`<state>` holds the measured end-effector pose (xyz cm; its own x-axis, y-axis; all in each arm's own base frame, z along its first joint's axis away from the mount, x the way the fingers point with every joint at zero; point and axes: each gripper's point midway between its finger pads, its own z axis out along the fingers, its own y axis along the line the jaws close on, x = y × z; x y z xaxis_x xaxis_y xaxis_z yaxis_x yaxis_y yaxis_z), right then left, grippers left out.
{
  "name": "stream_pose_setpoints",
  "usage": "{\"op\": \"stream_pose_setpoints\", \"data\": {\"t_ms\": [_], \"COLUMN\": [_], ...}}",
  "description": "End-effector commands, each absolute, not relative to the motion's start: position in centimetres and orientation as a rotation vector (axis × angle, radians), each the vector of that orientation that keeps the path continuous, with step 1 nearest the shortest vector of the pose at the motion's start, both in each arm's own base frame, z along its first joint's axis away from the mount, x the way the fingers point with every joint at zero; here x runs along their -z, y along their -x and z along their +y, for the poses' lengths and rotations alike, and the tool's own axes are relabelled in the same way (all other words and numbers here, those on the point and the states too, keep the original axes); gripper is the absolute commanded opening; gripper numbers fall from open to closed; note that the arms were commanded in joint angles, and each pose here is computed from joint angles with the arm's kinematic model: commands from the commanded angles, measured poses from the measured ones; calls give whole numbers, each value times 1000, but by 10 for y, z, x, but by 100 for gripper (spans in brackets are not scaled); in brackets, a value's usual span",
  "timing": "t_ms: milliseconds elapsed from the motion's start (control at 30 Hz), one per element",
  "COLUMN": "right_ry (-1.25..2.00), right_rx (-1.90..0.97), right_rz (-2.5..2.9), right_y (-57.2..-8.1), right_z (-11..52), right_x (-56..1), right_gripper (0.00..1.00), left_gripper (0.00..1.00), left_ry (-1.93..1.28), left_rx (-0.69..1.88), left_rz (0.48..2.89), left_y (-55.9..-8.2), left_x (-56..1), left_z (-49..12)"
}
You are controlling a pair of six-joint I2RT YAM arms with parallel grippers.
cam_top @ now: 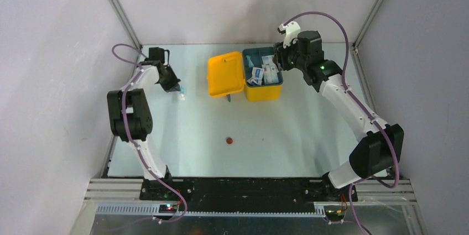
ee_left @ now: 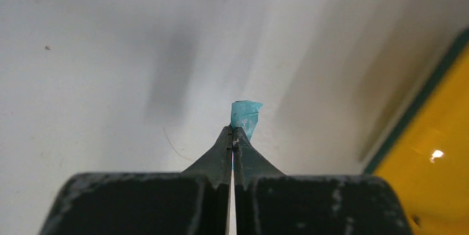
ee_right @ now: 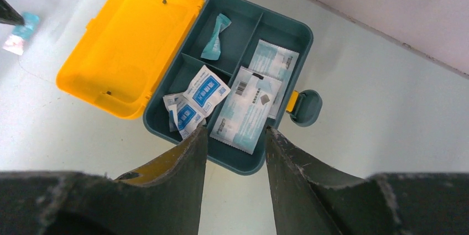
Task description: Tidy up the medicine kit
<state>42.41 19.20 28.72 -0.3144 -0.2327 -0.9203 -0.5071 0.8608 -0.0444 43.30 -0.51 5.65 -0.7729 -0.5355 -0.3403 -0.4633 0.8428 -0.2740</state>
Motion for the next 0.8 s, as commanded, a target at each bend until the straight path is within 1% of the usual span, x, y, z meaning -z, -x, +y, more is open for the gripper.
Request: {"op": "stream_pose_setpoints", "data": {"t_ms": [0, 33, 133, 233, 367, 467, 500, 533, 567, 600, 767], "right_ry": [526, 523, 496, 472, 461, 452, 449, 451, 449, 449, 454], "right_rx": [-263, -261, -261, -274, -275, -264, -262, -263, -262, -262, -254], "right_rz": [1861, 1868, 1882, 1896, 1906, 1917, 1920, 1930, 1934, 1946, 1971], "right_y": [-420, -420, -420, -420, -422, -421, -421, -419, -418, -416, -411], "right_z": [176, 174, 165, 161, 157, 153, 152, 151, 150, 149, 145], "right_x": [-305, -302, -299, -295, -292, -287, -287, -283, -282, -279, -273], "right_gripper": [47, 47, 47, 47, 47, 47, 47, 47, 47, 47, 47], "left_gripper": [0, 0, 0, 0, 0, 0, 0, 0, 0, 0, 0], "left_ry": [545, 507, 300, 108, -60, -123, -136, -151, -144, -146, -51], "left_rx": [420, 454, 687, 784, 1003, 1095, 1129, 1142, 1160, 1169, 1109], "left_rz": [2426, 2390, 2281, 2177, 2120, 2058, 2062, 2033, 2041, 2022, 2080], "left_y": [-445, -450, -460, -471, -483, -497, -501, -505, -509, -513, -533], "left_x": [-150, -168, -220, -261, -277, -296, -289, -299, -290, -296, -253], "left_z": [-27, -33, -78, -124, -201, -239, -255, -264, -277, -283, -308]}}
